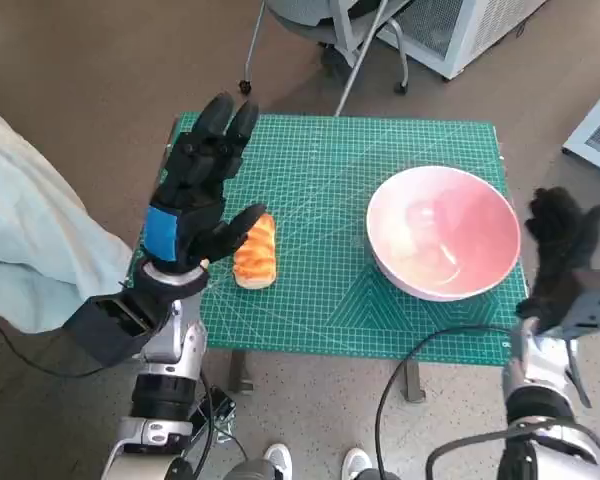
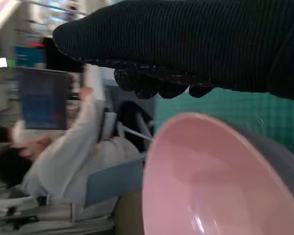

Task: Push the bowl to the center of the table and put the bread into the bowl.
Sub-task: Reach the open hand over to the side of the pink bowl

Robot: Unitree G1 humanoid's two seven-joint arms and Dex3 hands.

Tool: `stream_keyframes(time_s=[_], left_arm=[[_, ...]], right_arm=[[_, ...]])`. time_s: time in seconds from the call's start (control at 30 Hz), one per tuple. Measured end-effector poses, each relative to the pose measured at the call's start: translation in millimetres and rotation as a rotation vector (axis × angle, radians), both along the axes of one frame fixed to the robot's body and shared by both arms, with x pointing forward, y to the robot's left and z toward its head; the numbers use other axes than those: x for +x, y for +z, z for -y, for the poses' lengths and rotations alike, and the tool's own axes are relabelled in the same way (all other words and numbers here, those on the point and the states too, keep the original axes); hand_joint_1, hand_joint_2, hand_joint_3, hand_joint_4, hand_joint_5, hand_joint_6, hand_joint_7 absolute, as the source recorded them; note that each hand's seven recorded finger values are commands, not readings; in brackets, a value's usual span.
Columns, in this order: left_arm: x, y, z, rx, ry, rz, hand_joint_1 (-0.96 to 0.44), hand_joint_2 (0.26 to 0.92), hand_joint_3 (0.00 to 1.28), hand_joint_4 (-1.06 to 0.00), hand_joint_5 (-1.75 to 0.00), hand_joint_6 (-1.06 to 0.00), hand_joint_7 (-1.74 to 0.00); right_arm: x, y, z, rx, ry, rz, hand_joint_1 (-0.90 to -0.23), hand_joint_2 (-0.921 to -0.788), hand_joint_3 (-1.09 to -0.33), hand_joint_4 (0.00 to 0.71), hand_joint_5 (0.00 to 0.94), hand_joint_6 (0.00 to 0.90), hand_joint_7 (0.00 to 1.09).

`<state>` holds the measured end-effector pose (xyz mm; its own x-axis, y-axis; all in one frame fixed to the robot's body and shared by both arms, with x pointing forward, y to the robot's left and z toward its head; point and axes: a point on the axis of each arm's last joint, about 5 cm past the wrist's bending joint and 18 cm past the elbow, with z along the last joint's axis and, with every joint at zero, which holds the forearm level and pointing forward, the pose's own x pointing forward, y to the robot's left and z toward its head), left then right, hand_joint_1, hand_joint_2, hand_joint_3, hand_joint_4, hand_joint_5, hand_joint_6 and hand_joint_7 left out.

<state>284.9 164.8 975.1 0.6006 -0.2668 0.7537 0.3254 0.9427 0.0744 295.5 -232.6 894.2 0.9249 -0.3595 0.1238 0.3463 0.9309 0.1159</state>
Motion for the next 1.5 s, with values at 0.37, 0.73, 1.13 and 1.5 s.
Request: stream_keyframes(time_s=[0.37,0.73,1.13,1.5], left_arm=[[-4.0,-1,-4,0.006,0.010,-0.001,-0.43,0.921,0.24,-0.30,0.00,-0.25,-0.21],[-9.1,-4,-11,0.037,0.052,-0.010,-0.42,0.921,0.25,-0.30,0.00,-0.26,-0.20],[-14.7,-7,-17,0.044,0.078,-0.015,-0.42,0.921,0.26,-0.30,0.00,-0.27,-0.18],[-17.5,-10,-21,0.047,0.099,-0.028,-0.41,0.921,0.26,-0.30,0.00,-0.27,-0.17]], right_arm=[[8.7,-0.1,-18.1,0.098,0.043,-0.052,-0.504,-0.921,-0.891,0.326,0.001,0.141,0.59],[20.8,7.5,-36.2,0.308,0.078,-0.047,-0.510,-0.921,-0.875,0.288,0.000,0.130,0.56],[33.5,19.5,-63.1,0.497,0.122,-0.021,-0.477,-0.921,-0.862,0.246,0.005,0.065,0.72],[41.4,30.6,-84.6,0.556,0.166,-0.022,-0.480,-0.921,-0.863,0.243,0.008,0.019,0.81]])
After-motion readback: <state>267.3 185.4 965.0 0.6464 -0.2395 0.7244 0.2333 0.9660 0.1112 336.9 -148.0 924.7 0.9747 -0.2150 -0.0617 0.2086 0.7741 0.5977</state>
